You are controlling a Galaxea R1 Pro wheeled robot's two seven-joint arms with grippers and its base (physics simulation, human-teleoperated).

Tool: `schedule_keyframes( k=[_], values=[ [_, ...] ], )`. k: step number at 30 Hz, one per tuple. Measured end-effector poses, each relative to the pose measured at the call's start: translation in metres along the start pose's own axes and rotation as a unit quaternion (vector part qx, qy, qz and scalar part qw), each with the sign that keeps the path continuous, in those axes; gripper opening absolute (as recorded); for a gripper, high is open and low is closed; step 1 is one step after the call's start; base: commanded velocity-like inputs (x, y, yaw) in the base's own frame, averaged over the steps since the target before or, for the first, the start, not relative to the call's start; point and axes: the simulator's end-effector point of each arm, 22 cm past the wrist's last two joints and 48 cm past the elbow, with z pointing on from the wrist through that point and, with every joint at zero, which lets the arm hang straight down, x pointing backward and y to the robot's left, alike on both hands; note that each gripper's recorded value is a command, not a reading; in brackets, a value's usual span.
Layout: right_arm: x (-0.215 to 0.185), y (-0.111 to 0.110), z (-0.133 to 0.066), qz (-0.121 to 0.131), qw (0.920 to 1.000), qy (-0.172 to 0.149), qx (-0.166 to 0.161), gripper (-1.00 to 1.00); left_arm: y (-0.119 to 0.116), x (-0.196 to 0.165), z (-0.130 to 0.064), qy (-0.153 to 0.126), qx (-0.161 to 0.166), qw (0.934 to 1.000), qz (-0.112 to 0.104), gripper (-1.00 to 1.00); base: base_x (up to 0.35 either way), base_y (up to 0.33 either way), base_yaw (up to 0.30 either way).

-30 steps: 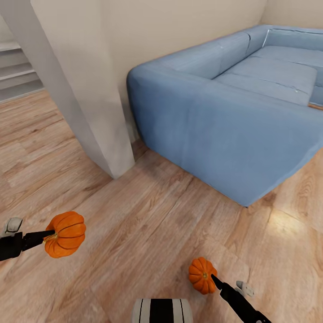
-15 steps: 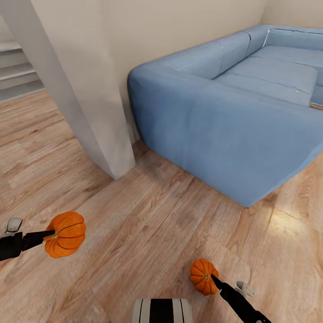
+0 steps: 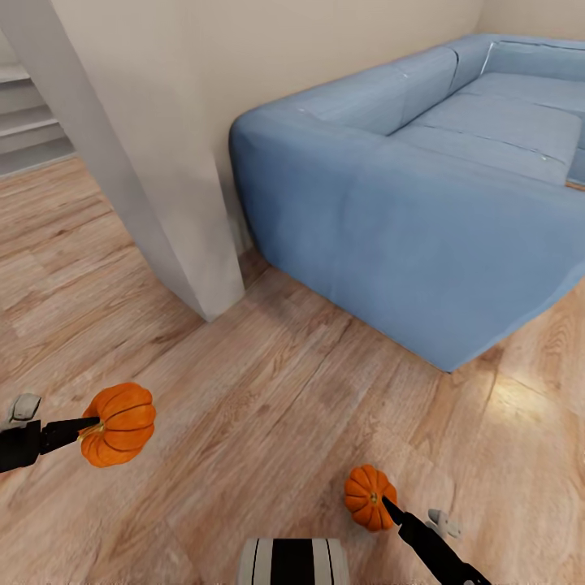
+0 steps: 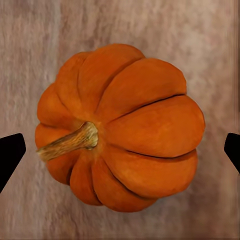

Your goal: Place each of the two pumpkins and all three candles from the living room inside a cabinet in the living room (use any cabinet), then make sure every cabinet is closed, and position the cauldron so it is next to a table in the living room.

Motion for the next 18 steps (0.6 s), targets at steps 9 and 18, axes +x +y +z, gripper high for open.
schedule_keyframes(
  k=[9, 18],
  values=[
    [0.014, -0.013, 0.002, 0.005, 0.9998, 0.014, 0.011, 1.0, 0.013, 0.007, 0.009, 0.012, -0.006, 0.9998, -0.012, -1.0, 0.0, 0.0, 0.0],
    [0.022, -0.019, 0.003, 0.008, 0.9996, 0.021, 0.017, 1.0, -0.001, 0.012, 0.014, 0.021, 0.039, 0.9988, -0.019, -1.0, 0.0, 0.0, 0.0]
  ],
)
